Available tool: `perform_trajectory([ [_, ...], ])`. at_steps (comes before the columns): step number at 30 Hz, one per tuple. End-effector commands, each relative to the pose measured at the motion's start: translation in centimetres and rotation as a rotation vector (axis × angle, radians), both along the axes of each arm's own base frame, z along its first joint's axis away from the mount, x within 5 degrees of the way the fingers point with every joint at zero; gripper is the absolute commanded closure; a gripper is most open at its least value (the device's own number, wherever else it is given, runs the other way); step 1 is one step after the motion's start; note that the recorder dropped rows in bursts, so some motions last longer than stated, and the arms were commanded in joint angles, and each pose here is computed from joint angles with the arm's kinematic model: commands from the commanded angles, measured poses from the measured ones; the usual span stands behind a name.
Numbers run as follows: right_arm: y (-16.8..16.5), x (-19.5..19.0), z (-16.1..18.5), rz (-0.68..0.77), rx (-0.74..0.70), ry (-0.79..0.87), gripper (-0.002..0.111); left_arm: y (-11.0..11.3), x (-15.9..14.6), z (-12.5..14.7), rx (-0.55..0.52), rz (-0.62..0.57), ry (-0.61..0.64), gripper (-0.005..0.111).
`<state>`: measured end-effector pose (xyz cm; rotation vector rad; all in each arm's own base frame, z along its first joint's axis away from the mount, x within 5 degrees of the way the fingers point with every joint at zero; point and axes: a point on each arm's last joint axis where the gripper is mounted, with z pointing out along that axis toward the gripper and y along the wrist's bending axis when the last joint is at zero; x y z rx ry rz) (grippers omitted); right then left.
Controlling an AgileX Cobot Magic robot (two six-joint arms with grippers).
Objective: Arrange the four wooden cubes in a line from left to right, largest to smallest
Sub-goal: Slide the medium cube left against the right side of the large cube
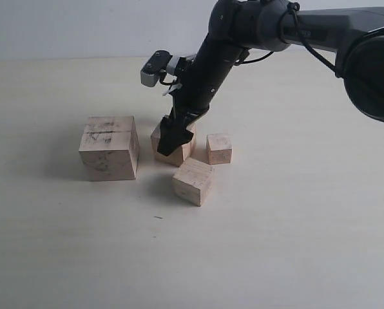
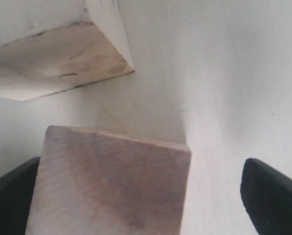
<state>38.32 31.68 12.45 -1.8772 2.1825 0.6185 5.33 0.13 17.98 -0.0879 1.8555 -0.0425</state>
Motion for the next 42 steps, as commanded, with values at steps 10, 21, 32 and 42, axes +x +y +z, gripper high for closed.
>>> perform_trajectory([
  [10, -0.2, -1.2, 0.6, 0.049, 0.005, 0.128, 0.108, 0.0, 0.0, 0.1, 0.005, -0.009, -0.019, 0.107],
  [21, 0.9, -1.9, 0.4, 0.262, 0.092, 0.056, 0.108, 0.0, 0.0, 0.1, 0.005, -0.009, -0.019, 0.107],
  [32, 1.3, -2.1, -0.7, 0.317, 0.149, 0.062, 0.108, 0.0, 0.0, 0.1, 0.005, -0.009, -0.019, 0.107],
  [42, 2.1, -2.6, -1.0, 0.311, 0.172, 0.063, 0.108, 0.0, 0.0, 0.1, 0.005, -0.009, -0.019, 0.107],
])
